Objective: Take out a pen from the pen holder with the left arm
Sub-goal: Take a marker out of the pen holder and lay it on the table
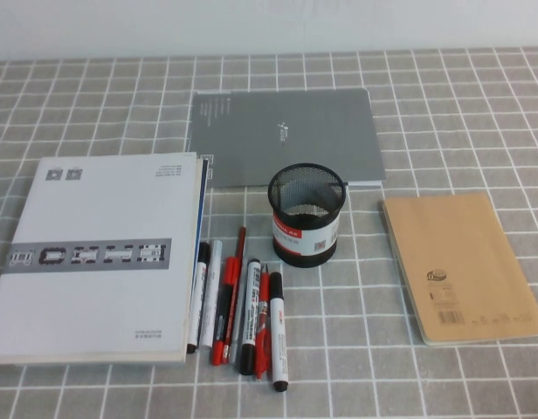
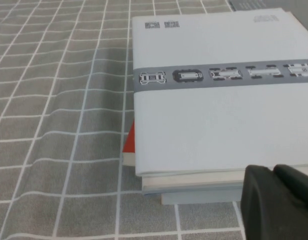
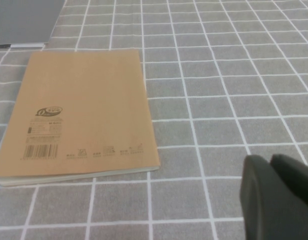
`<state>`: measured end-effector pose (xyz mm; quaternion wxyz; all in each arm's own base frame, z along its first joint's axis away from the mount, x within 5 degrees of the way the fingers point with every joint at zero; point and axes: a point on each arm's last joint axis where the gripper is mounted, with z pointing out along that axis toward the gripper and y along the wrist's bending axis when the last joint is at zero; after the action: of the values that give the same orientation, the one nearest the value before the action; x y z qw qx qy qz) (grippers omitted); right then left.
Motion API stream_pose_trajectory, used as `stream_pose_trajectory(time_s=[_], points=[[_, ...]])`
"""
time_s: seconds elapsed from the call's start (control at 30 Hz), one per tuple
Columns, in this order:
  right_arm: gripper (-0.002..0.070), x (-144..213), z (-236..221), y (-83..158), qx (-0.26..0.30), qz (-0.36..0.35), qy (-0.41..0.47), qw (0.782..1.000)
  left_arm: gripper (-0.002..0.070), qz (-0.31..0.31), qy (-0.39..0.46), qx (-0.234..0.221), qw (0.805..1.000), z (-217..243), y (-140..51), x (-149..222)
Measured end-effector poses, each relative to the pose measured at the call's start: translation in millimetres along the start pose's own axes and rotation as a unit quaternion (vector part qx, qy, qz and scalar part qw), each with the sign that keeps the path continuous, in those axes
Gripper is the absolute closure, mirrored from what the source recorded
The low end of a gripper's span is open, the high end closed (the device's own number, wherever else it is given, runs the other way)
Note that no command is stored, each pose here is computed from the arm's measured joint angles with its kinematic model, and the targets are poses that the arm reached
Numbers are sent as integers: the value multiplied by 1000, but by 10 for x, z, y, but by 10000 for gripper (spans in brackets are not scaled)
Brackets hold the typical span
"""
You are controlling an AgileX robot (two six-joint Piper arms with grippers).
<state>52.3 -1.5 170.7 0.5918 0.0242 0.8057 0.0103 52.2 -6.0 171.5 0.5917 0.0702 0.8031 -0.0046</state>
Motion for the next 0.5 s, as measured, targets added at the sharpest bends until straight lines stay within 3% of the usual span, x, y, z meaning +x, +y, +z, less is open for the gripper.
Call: stream_pose_trajectory(time_s=[0.5], points=[[689, 0, 0, 0, 0, 0, 0, 1000, 677, 4, 1, 0, 1000, 1, 0, 5]])
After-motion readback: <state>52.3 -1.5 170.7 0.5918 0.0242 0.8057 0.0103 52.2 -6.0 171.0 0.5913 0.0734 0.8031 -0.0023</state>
